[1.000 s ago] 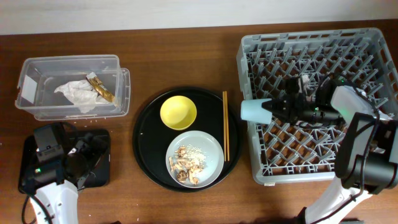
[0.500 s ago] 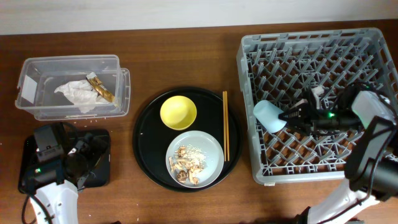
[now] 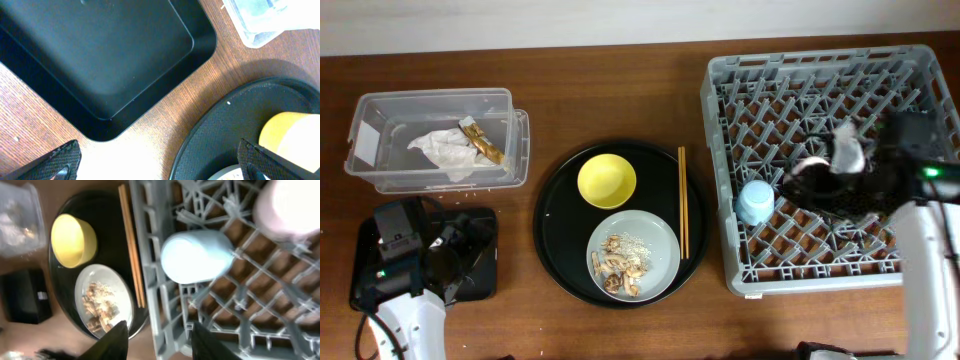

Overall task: Sort waste into correct bins and load items into the dishwasher rack
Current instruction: 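Place the blue cup in the dish rack beside the pink cup, then move the right gripper to the yellow bowl on the tray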

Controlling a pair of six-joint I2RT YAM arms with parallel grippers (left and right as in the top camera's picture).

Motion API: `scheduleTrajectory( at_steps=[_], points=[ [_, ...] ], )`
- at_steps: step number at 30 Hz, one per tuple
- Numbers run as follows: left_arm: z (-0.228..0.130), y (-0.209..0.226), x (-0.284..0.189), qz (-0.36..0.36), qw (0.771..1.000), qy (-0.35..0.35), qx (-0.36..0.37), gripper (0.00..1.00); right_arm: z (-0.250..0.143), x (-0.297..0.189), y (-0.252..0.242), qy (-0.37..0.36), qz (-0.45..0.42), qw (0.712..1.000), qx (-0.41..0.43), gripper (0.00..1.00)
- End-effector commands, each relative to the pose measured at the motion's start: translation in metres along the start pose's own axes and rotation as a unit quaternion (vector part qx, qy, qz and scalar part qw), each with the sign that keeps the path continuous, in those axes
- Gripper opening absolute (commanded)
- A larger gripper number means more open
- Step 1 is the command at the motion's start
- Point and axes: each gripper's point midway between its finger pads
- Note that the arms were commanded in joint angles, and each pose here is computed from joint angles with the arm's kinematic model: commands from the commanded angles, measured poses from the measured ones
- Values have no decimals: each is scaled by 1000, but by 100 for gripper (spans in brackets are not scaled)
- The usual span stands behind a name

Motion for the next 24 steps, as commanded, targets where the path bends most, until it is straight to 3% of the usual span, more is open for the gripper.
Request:
scheduleTrajectory(
  at_steps=[1, 4, 7, 10, 15, 21, 24],
  points=[
    [0, 1, 0, -1, 1000, 1, -8, 99, 10, 16, 1, -50, -102, 993, 3, 47],
    [0, 1, 0, -1, 1000, 1, -8, 99, 23, 40, -22, -62, -187, 980, 38, 21],
    [0, 1, 0, -1, 1000, 1, -8, 99, 25, 71, -35, -21, -207, 977, 48, 4],
    [0, 1, 0, -1, 1000, 1, -8, 99, 23, 96, -46, 12, -220, 974, 56, 4],
    [0, 1, 0, -1, 1000, 1, -8, 99, 26, 97, -45, 6, -218, 974, 55, 4],
    [0, 1, 0, -1, 1000, 1, -8, 99, 34, 56, -16, -11, -203, 978, 49, 4],
    [0, 1, 0, -1, 1000, 1, -8, 99, 21, 63, -2, 25, -175, 984, 9, 4]
  ],
)
Point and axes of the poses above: each gripper's point midway between its finger pads, its own x axis out along the fingers, its own y axis along the line the jaws close on, z = x × y, and after that the axes turned 13 degrees about x, right-handed
